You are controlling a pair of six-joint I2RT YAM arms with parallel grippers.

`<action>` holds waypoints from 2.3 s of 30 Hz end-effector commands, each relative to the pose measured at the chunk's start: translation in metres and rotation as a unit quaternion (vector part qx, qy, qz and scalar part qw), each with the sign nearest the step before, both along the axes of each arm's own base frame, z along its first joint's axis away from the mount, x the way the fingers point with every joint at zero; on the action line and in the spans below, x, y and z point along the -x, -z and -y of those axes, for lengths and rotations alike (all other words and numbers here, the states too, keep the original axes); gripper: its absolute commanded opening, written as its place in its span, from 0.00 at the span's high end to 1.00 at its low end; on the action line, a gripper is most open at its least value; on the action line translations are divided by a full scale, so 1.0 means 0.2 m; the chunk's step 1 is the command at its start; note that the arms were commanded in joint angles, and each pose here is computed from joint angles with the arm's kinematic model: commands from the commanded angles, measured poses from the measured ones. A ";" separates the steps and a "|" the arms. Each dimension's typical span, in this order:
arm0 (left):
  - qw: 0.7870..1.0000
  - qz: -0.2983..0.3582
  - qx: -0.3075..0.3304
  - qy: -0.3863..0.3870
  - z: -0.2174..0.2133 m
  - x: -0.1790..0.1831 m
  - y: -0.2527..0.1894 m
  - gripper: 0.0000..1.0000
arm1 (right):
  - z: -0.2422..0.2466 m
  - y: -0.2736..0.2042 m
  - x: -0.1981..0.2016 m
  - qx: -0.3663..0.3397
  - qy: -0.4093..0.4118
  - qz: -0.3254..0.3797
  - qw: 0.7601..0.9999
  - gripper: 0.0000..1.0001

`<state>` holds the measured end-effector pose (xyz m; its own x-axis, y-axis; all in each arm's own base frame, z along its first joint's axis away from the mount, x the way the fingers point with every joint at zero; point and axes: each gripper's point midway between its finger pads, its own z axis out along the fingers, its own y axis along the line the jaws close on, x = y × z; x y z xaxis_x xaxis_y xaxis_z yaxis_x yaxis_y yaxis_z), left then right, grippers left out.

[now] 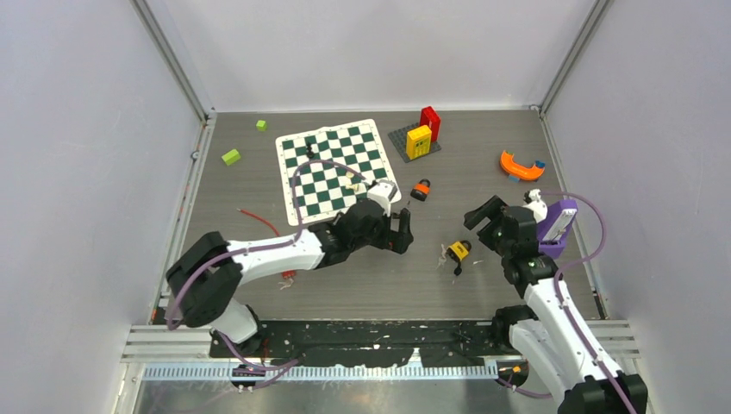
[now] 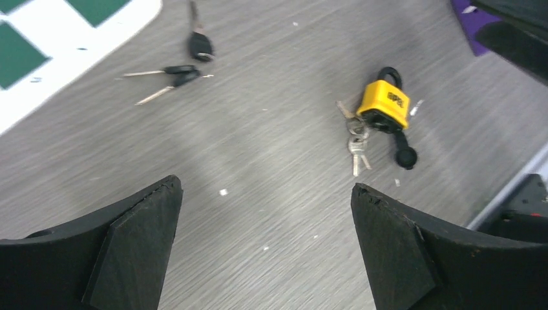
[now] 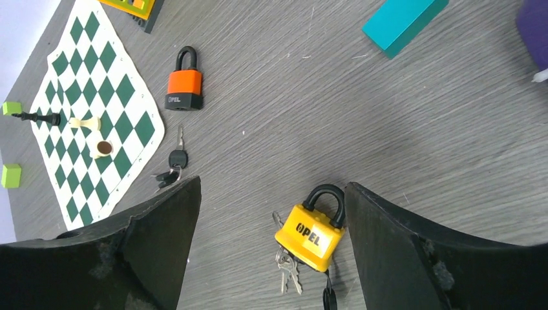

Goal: Lock with the key
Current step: Place the key at the center of the board, then pick up the lock from the center of the board.

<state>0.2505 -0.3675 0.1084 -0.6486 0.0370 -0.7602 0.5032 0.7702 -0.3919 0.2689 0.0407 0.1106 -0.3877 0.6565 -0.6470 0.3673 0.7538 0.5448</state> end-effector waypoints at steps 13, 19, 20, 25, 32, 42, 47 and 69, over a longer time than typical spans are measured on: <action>0.984 0.095 -0.042 -0.145 -0.74 -0.08 -0.29 0.01 | 0.08 -0.24 0.19 0.013 0.022 0.017 1.000 0.02; 0.966 0.071 -0.094 -0.230 -1.06 -0.01 -0.20 0.01 | -0.02 -0.26 0.22 -0.005 -0.032 0.015 0.999 0.03; 0.964 0.063 -0.088 -0.241 -1.10 -0.01 -0.18 0.01 | -0.04 -0.26 0.23 -0.009 -0.046 0.013 0.999 0.03; 0.955 0.037 -0.063 -0.286 -1.24 0.02 -0.12 0.01 | -0.05 -0.27 0.28 -0.012 -0.057 -0.003 0.998 0.03; 0.924 -0.017 -0.073 -0.375 -1.45 0.10 -0.04 0.01 | -0.06 -0.29 0.30 -0.014 -0.063 0.003 0.998 0.03; 0.891 -0.114 -0.123 -0.422 -1.54 0.13 0.23 0.13 | -0.09 -0.23 0.29 -0.016 -0.083 -0.014 0.996 0.07; 0.875 -0.154 -0.122 -0.442 -1.55 0.11 0.37 0.33 | -0.10 -0.20 0.25 -0.015 -0.088 -0.014 0.996 0.07; 0.824 -0.190 -0.193 -0.497 -1.63 0.01 0.40 0.45 | -0.18 -0.21 0.13 -0.031 -0.116 -0.019 0.993 0.14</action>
